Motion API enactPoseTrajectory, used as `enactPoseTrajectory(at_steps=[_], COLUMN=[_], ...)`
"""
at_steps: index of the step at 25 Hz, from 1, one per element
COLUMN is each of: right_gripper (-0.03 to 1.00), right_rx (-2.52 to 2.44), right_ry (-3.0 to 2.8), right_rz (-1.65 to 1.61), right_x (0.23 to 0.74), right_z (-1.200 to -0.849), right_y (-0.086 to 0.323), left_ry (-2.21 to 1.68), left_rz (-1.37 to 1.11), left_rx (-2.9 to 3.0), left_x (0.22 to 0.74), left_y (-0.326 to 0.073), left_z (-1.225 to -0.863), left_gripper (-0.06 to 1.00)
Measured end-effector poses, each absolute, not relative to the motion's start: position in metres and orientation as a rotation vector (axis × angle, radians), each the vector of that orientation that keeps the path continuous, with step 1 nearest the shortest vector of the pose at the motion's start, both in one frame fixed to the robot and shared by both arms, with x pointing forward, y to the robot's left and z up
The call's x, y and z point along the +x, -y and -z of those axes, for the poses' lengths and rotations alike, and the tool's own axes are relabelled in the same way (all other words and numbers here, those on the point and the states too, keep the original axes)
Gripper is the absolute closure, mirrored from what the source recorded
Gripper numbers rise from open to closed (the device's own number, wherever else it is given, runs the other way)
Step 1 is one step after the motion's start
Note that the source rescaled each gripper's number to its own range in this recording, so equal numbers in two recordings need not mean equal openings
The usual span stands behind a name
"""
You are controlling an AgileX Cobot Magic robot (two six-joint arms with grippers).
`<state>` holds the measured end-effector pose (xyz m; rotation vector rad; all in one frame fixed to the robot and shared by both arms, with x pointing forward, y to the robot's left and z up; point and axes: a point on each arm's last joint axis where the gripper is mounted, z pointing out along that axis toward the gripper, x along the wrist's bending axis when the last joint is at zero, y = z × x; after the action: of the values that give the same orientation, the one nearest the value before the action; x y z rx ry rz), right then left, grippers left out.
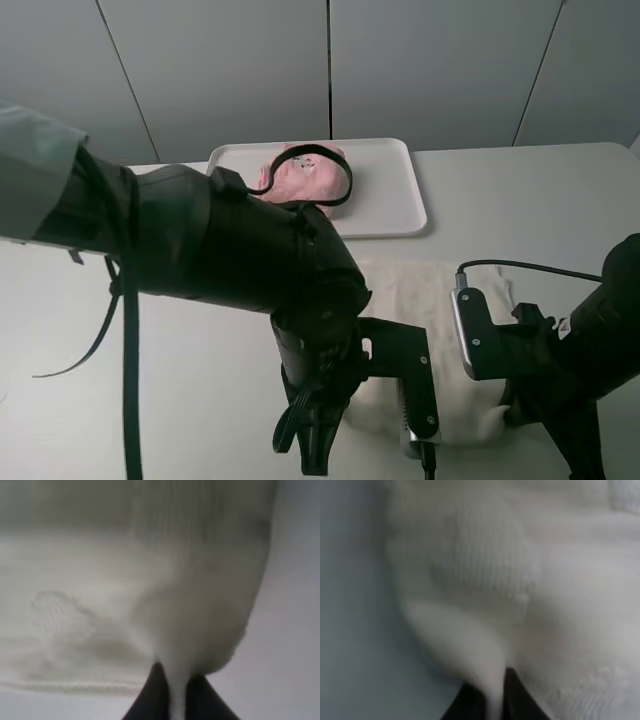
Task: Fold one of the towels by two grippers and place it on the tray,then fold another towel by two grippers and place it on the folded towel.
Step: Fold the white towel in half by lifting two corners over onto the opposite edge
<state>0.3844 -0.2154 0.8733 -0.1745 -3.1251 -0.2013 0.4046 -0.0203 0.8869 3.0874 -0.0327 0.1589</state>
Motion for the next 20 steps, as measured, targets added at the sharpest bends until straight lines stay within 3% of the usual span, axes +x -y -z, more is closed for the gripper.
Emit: enactPoseTrajectory(at_steps=[11, 20], right_gripper=[0.96, 0.96], right_rx=[-0.728, -1.155], right_ry=[3.152, 3.025], right_rz=[0.434, 0.482], right_x=[0.380, 0.380], right_z=[-0.915, -0.921], right_y=[0.216, 0.219], left_ry=[-0.157, -0.393], left_rz=[-0.255, -0.375], left_rx=[2.974, 2.847], left_x=[0.408, 0.415], left_y=[0.022, 0.022], left_z=[-0.915, -0.937], left_gripper=[0.94, 0.94])
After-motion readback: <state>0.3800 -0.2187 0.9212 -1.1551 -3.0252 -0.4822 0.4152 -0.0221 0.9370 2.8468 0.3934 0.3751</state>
